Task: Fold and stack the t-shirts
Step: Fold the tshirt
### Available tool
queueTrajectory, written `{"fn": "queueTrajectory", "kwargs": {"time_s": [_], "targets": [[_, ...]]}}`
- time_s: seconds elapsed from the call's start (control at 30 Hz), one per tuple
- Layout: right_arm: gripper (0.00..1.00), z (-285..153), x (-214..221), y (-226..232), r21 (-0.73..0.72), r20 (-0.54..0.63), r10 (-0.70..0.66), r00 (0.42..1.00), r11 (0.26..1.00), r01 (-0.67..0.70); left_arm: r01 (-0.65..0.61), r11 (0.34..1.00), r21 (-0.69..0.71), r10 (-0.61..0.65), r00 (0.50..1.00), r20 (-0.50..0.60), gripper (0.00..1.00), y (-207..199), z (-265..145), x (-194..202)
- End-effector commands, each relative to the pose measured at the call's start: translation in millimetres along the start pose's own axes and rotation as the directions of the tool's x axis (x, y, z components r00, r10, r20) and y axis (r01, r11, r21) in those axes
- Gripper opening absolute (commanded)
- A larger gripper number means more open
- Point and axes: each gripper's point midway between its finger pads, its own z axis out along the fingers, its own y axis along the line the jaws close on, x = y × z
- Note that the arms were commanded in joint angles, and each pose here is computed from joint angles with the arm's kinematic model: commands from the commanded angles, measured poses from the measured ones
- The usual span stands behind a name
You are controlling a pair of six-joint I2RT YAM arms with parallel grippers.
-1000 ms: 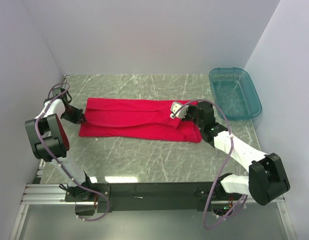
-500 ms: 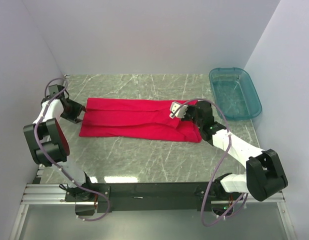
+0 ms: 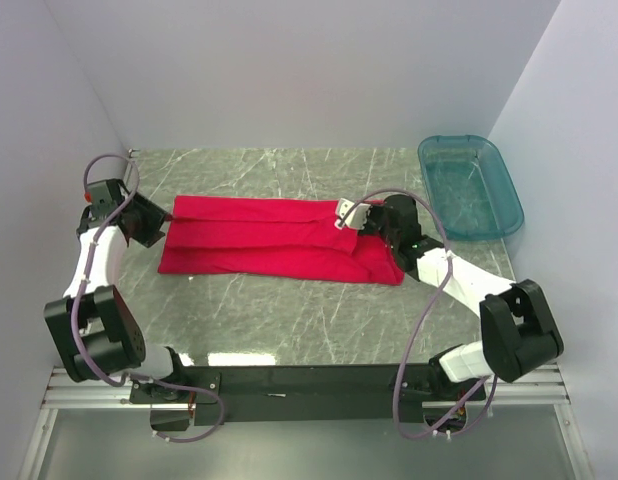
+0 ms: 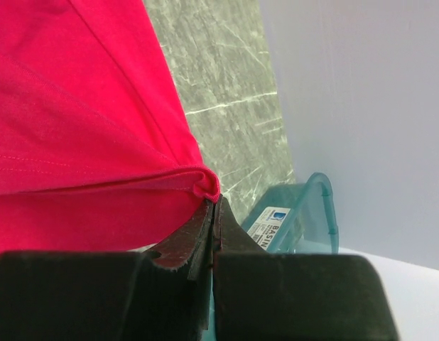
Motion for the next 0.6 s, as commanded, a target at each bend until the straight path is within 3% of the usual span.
{"fn": "queueTrajectory", "kwargs": {"time_s": [0.0, 0.57], "targets": [[0.00, 4, -7, -34, 0.096, 0.010, 0.016, 1.000, 0.995, -0.017, -0.057, 0.996, 0.062, 0.054, 0.997, 0.049, 0.57, -8, -12, -4], [0.00, 31, 2, -32, 0.090, -0.033, 0.028, 0.999, 0.996, -0.025, -0.059, 0.996, 0.066, 0.056, 0.998, 0.040, 0.58, 14, -23, 21]]}}
